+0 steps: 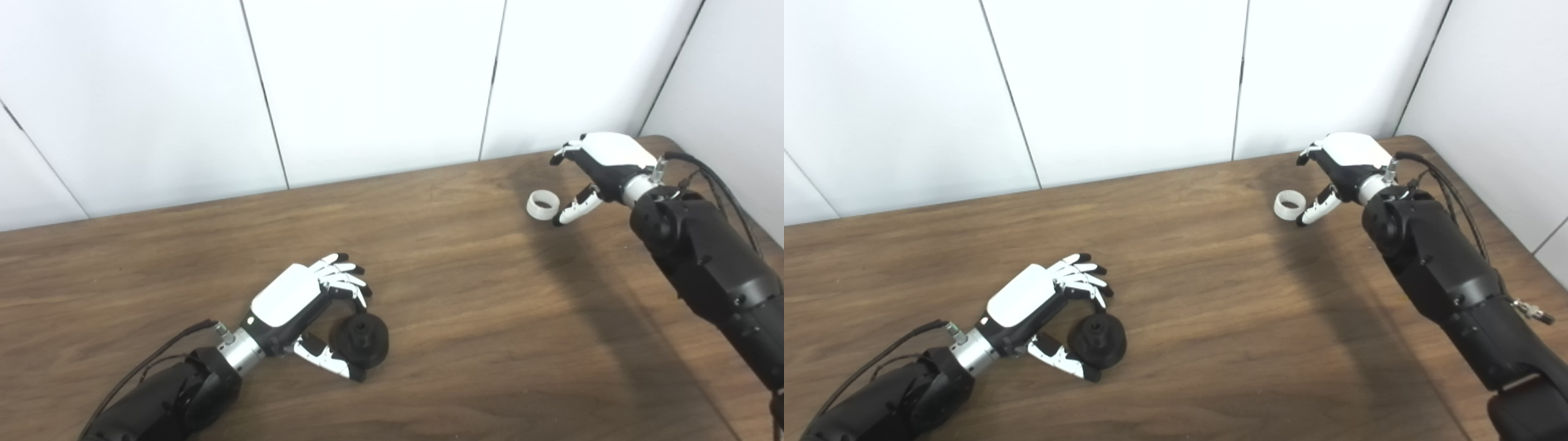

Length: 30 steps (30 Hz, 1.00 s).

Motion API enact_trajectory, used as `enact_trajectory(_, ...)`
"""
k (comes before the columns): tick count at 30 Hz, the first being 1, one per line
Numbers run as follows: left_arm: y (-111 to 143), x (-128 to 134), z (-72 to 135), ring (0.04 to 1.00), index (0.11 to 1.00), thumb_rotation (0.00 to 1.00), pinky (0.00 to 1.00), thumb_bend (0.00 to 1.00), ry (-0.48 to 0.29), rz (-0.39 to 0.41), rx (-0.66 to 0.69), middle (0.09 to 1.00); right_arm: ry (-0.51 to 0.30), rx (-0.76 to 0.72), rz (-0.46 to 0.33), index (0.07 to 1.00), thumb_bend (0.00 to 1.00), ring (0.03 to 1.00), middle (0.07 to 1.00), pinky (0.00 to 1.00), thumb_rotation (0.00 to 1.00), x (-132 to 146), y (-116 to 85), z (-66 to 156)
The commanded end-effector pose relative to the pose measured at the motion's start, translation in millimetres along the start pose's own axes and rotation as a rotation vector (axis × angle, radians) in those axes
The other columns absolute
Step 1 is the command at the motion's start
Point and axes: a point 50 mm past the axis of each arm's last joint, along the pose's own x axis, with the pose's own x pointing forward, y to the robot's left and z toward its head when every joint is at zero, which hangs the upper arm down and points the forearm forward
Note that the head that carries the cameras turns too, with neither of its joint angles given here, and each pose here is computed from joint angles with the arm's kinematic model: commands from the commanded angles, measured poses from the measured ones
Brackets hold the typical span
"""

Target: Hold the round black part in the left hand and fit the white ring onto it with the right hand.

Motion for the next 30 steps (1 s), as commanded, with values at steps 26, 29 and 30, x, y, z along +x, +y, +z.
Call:
enact_trajectory(26,-8.1,-13.4,2.7,0.863,0.483,0.05,0.95,0.52,-0.001,-0.086,0.021,0.715,-0.021,-0.018,-0.028,0.798,0.82,1.0,0.942,1.0,0.27,12.5,-13.3,13.4)
enact_trajectory(29,-7.6,-13.5,3.3,0.86,0.483,0.05,0.95,0.52,-0.003,-0.085,0.018,0.713,-0.024,-0.021,-0.028,0.796,0.82,1.0,0.938,1.0,0.26,13.6,-11.1,15.2)
enact_trajectory(30,-7.5,-13.6,3.4,0.86,0.483,0.05,0.95,0.52,-0.003,-0.085,0.017,0.713,-0.023,-0.021,-0.025,0.797,0.82,1.0,0.937,1.0,0.26,14.2,-9.8,15.6)
